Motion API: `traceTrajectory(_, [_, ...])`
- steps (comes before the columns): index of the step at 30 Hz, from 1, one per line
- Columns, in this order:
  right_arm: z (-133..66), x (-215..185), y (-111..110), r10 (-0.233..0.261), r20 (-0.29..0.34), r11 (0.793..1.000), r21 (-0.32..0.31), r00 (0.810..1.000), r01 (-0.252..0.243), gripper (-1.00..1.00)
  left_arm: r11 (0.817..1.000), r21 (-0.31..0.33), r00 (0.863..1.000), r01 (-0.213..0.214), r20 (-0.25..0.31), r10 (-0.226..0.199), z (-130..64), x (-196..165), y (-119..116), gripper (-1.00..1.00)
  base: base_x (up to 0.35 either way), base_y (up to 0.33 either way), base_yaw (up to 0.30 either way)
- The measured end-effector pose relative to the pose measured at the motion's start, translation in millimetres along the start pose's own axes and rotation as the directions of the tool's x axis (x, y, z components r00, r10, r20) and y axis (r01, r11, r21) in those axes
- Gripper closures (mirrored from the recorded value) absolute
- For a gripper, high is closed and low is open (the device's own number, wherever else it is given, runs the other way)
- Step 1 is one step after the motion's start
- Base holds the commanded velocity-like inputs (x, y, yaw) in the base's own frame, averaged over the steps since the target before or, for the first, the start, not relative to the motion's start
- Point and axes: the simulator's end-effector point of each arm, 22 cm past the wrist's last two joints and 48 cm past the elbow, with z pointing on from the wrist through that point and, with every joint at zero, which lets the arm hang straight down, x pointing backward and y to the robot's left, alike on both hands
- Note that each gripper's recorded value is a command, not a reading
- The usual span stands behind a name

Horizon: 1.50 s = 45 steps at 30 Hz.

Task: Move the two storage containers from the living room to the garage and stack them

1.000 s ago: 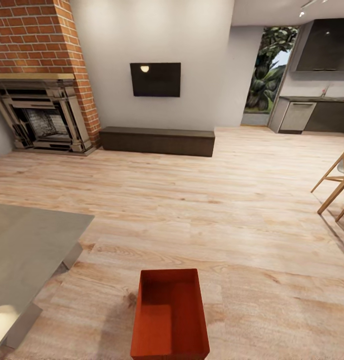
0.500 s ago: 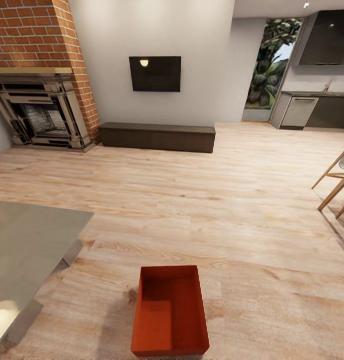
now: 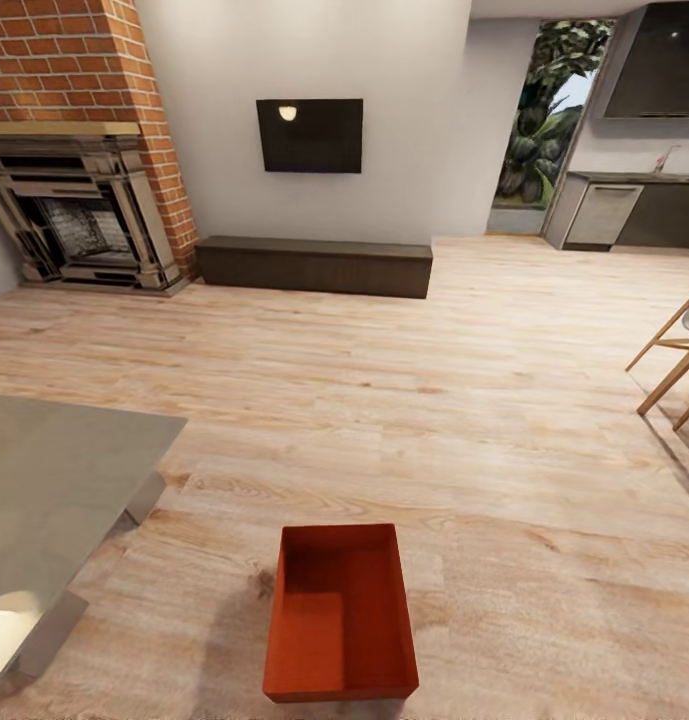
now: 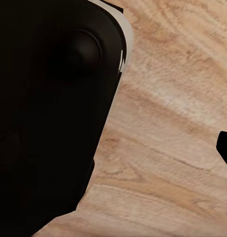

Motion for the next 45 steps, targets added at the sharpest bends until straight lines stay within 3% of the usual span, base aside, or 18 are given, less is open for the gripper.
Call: traceTrajectory(45, [-1.6,26.7,8.2,-0.005,-0.067,1.0,-0.023,0.998,0.004,-1.0,1.0,-0.027,0.998,-0.004,-0.067,0.002,-1.5,25.7,10.6,-1.0,0.0,0.0,0.0])
